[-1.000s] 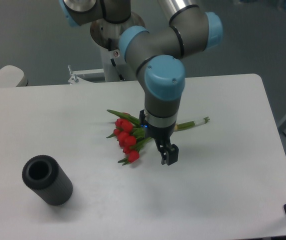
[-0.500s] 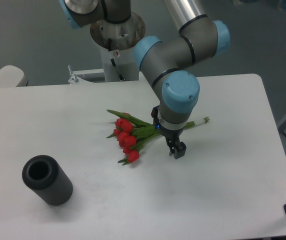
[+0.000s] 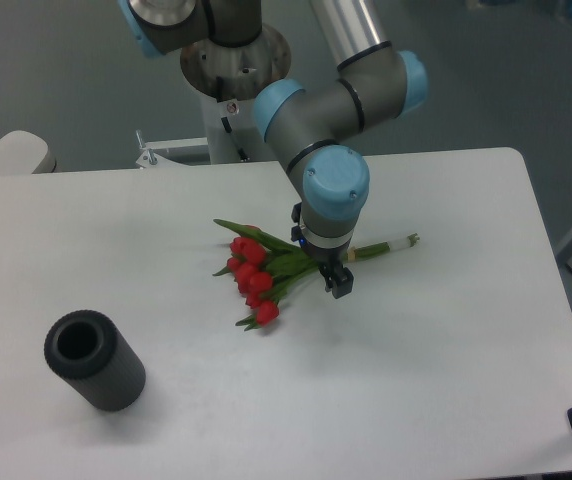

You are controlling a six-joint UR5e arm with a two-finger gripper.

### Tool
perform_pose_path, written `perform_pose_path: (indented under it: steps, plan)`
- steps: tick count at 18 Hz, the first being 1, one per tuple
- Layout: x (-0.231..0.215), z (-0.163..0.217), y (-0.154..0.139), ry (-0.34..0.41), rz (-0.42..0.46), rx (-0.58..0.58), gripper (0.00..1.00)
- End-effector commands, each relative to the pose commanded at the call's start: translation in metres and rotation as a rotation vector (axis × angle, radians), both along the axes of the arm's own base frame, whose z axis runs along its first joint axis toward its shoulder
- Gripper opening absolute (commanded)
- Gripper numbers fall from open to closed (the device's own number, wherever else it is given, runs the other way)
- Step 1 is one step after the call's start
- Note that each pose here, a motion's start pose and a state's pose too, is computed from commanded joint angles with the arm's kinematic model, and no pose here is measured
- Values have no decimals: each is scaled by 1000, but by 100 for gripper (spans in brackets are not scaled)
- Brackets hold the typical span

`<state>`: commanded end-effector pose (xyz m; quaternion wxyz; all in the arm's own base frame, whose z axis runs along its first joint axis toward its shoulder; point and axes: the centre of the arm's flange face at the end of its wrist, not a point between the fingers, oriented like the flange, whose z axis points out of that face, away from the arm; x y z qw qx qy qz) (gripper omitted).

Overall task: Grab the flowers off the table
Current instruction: 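Lower the gripper onto the tulip stems below the flower heads and close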

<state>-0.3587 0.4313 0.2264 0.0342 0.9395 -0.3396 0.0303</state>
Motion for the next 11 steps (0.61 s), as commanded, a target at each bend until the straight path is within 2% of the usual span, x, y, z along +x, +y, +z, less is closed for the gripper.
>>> perform_pose_path:
  steps: [11]
  plan:
    - [22,-35,-19,-11,-2,-9,100]
